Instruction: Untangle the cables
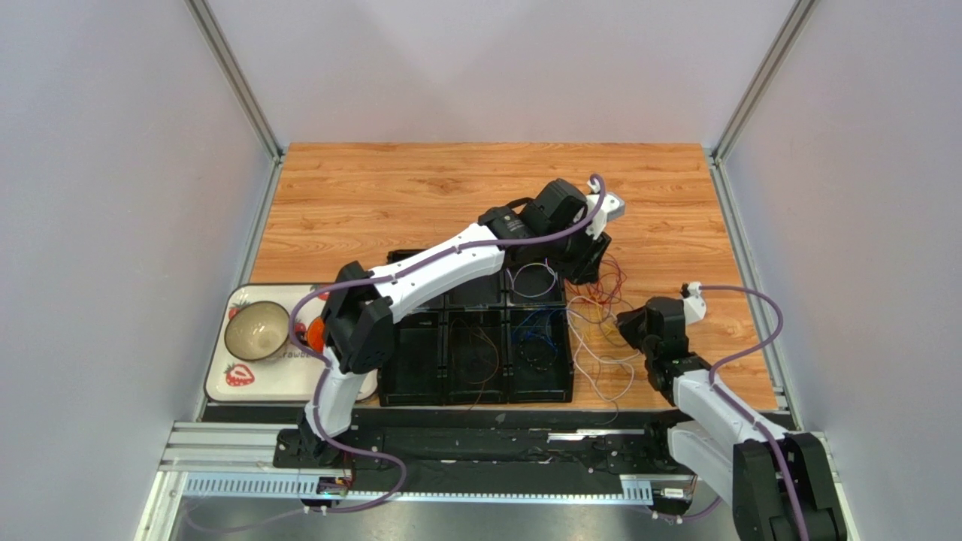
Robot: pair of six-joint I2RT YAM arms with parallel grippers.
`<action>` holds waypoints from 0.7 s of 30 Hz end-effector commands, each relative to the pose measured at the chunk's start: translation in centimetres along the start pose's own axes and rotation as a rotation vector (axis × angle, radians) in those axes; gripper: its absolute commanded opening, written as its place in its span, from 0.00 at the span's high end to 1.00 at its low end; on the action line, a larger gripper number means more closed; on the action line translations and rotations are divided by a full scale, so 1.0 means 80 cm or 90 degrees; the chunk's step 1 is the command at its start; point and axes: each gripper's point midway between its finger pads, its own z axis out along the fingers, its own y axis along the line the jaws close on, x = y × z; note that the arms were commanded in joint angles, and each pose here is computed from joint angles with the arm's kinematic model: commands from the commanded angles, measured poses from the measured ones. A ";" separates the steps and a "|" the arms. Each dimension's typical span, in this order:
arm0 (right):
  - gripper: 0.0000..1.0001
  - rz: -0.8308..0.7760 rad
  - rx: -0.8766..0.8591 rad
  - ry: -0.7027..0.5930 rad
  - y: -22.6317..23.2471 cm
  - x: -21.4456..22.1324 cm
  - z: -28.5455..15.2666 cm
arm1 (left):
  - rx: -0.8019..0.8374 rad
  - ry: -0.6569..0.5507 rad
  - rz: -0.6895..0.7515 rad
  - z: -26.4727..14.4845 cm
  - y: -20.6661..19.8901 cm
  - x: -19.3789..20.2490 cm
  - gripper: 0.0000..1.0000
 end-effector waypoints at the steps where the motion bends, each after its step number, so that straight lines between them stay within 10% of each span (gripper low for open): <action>1: 1.00 0.024 -0.006 -0.028 0.013 -0.019 0.008 | 0.055 0.009 0.015 0.015 -0.015 -0.003 0.54; 21: 1.00 0.098 0.083 -0.008 -0.025 -0.024 0.027 | 0.101 0.117 0.189 0.040 -0.076 0.077 0.47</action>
